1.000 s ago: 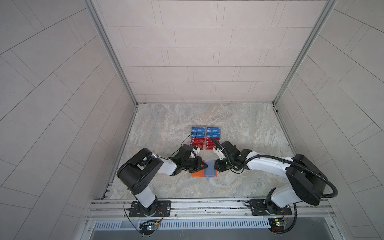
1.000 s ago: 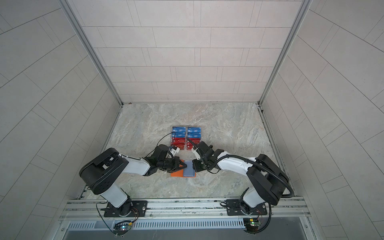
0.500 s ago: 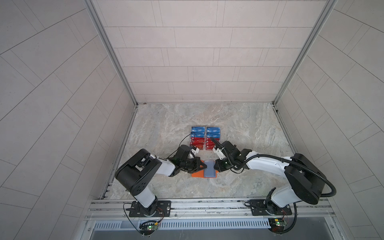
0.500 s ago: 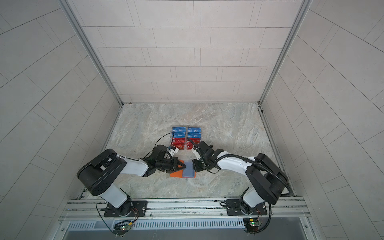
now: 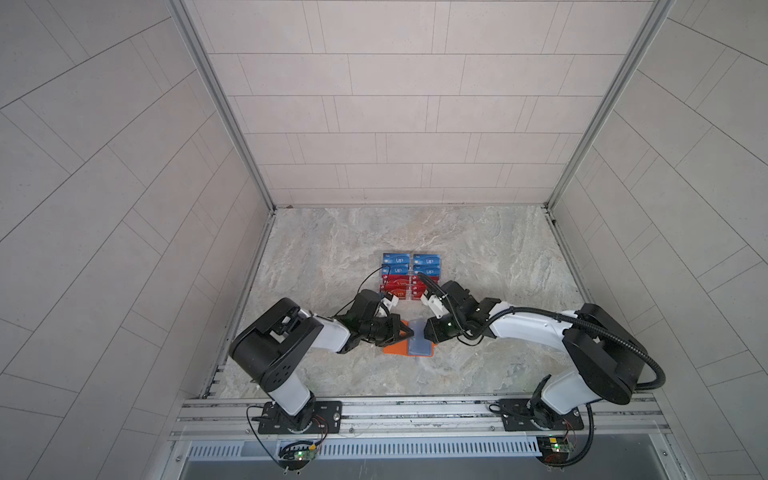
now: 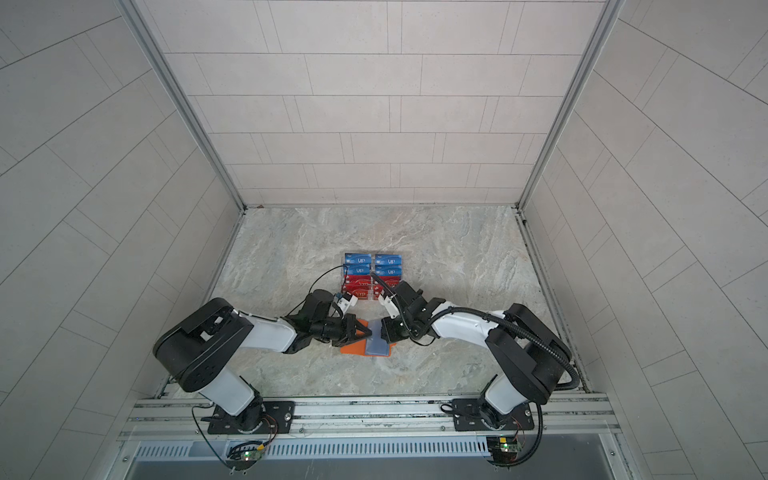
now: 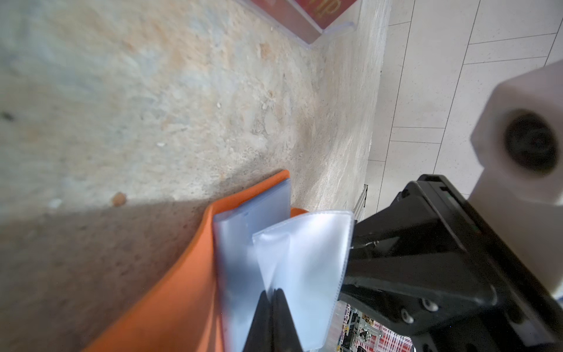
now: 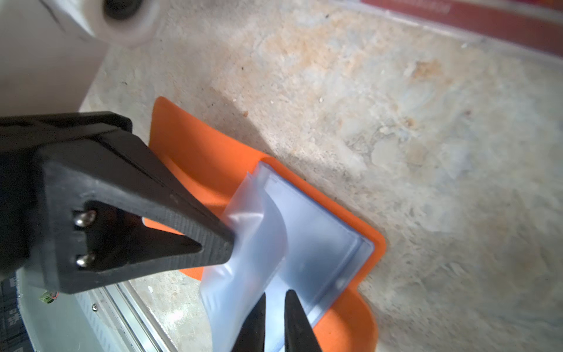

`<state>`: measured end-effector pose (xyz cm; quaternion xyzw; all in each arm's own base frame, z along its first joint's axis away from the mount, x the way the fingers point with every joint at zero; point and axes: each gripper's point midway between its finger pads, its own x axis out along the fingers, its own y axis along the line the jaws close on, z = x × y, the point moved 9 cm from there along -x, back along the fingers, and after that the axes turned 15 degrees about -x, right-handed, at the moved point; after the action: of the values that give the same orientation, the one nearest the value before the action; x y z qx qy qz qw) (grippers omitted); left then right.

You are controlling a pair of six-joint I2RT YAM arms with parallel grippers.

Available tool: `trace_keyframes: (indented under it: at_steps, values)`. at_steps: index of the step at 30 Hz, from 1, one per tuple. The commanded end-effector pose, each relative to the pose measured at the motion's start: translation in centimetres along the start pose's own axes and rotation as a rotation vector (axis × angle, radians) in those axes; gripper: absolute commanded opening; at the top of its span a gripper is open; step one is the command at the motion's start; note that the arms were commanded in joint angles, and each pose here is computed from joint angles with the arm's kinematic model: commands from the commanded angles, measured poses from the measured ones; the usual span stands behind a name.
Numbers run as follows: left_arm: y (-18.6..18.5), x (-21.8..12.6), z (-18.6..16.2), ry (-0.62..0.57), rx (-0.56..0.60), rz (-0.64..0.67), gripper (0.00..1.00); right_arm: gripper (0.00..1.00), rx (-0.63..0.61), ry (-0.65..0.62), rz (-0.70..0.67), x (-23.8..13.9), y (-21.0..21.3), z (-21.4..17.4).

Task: Put the credit cards into the card holder

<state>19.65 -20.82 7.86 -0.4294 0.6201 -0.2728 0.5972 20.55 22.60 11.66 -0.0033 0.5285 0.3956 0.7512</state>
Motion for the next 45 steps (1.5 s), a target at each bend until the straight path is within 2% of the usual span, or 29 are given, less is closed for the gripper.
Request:
trace_keyframes:
  at_steps: [1, 3, 9, 14, 20, 24, 29, 33, 39, 45]
  values:
    - [-0.3, -0.3, -0.1, 0.0, 0.032, -0.024, 0.03, 0.16, 0.017, -0.009, 0.031, 0.4, 0.1, 0.0]
    - [-0.4, -0.3, -0.1, 0.003, 0.032, -0.024, 0.06, 0.16, 0.024, -0.012, 0.041, 0.5, 0.1, 0.0]
    - [-0.6, -0.6, -0.2, 0.0, 0.034, -0.024, 0.33, 0.16, 0.049, -0.022, 0.079, 1.2, 0.2, 0.0]
    - [-1.2, -1.2, -0.3, -0.011, 0.046, -0.013, 0.43, 0.16, 0.045, -0.037, 0.09, 0.9, 0.4, 0.2]
    - [-1.5, -2.7, -0.6, -0.03, 0.061, 0.093, 0.55, 0.16, 0.033, -0.035, 0.12, 1.1, 0.9, 0.5]
    - [-1.9, -4.6, -0.8, -0.092, 0.113, 0.25, 0.54, 0.16, 0.019, -0.032, 0.148, 1.7, 1.3, 0.9]
    - [-3.1, -7.4, -1.5, -0.2, 0.125, 0.287, 0.5, 0.15, -0.011, -0.038, 0.158, 2.3, 2.0, 1.7]
    - [-3.7, -9.9, -2.1, -0.293, 0.102, 0.392, 0.45, 0.13, -0.016, -0.014, 0.166, 3.1, 2.0, 2.3]
    - [-4.8, -10.7, -2.8, -0.35, 0.066, 0.288, 0.38, 0.13, 0.0, 0.014, 0.152, 4.4, 1.7, 2.7]
    - [-5.6, -8.2, -2.0, -0.298, 0.097, 0.256, 0.31, 0.11, 0.016, 0.031, 0.151, 5.0, 1.5, 2.8]
